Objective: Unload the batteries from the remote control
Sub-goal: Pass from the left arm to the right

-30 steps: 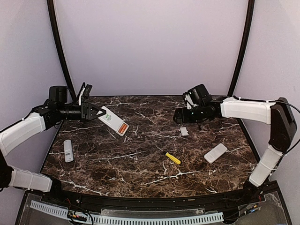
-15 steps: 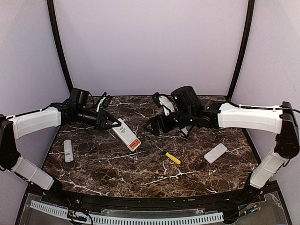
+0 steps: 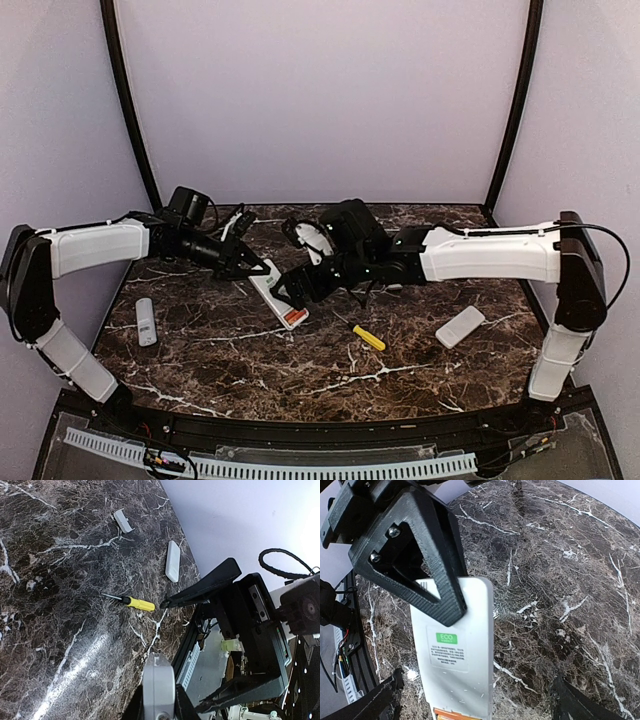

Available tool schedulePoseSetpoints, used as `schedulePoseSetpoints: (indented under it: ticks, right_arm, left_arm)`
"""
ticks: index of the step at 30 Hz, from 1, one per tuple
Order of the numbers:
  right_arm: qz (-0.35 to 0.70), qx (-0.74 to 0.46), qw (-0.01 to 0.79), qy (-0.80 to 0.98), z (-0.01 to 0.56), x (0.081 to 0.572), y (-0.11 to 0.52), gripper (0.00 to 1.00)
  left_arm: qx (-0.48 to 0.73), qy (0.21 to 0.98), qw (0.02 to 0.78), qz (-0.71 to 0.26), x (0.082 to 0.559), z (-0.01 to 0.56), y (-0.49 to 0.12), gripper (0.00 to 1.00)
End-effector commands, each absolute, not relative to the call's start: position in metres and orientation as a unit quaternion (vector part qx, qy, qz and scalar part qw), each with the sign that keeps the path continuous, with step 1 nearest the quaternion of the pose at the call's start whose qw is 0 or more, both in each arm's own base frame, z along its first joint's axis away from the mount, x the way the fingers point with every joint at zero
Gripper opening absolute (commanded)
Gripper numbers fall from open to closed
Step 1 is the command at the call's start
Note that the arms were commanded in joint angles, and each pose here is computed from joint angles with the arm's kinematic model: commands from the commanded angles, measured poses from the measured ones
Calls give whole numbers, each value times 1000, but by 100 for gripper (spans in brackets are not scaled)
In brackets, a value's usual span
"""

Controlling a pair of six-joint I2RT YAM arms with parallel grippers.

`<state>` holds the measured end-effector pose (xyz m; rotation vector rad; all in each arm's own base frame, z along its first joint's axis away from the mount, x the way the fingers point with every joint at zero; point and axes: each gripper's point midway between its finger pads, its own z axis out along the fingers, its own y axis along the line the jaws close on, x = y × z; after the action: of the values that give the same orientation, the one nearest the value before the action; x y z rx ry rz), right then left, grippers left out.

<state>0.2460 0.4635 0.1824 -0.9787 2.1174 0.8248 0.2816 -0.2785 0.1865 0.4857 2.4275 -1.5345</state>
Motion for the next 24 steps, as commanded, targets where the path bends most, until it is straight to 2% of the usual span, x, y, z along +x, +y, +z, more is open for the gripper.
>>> schedulePoseSetpoints:
  ticks: [1, 10, 19, 24]
  right_arm:
    - [300, -380, 337, 808, 182, 245, 482, 99]
    - [236, -388, 335, 825, 158, 249, 494, 97]
    - [220, -383, 345, 828, 161, 253, 498, 83]
    - [219, -382, 336, 832, 155, 250, 501, 78]
  left_arm:
    - [189, 812, 109, -541, 278, 198, -284, 0]
    - [185, 815, 106, -539, 277, 193, -283, 0]
    - [183, 818, 111, -534, 277, 193, -281, 0]
    - [182, 818, 110, -534, 277, 192, -281, 0]
